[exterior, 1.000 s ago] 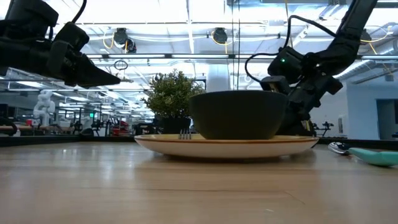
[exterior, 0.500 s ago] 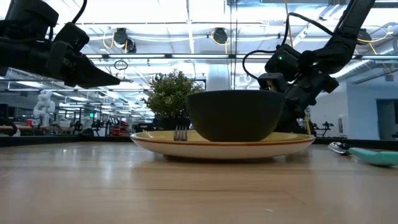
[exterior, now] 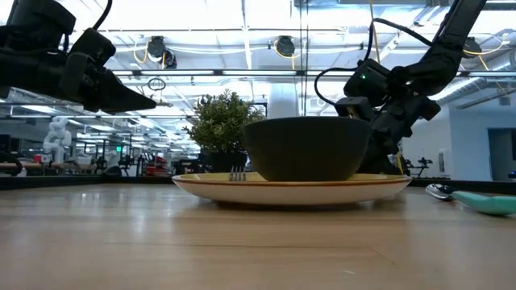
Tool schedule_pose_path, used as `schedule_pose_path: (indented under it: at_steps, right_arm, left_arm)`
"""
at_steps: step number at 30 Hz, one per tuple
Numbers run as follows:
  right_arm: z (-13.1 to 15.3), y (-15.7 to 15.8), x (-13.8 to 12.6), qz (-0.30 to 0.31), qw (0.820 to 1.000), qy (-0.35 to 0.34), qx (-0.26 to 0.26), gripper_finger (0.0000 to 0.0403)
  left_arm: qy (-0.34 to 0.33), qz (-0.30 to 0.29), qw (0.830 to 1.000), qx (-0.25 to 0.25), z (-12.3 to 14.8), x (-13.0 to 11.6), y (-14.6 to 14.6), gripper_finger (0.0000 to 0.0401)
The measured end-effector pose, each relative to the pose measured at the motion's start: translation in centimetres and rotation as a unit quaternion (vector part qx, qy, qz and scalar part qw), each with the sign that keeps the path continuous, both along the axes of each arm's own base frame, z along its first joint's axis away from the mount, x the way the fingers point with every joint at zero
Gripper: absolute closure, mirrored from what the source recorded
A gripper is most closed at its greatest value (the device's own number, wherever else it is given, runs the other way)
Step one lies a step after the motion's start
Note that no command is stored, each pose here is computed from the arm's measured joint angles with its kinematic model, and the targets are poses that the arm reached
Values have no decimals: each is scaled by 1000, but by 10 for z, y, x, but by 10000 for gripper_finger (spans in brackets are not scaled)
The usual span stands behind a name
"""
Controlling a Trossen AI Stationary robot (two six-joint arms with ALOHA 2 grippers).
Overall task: Set table place
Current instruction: Adjust the yellow plate
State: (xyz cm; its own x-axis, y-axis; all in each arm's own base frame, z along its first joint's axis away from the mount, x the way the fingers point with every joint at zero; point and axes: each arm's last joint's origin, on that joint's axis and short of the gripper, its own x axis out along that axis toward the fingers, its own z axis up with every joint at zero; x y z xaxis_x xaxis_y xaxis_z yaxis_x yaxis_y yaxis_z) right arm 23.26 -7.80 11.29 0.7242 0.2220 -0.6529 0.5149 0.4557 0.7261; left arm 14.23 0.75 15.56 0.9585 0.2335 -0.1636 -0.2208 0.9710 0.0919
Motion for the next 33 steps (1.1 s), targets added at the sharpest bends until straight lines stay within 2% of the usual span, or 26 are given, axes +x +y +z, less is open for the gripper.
schedule_pose_path:
  at_steps: [13,33]
  right_arm:
    - [0,-1,0,-6,1000,2,-15,366]
    - [-2,-2,-2,8,997,19,-69,362]
  left_arm:
    - [0,0,1000,0,0,0,0,377]
    - [0,0,1000,0,0,0,0,377]
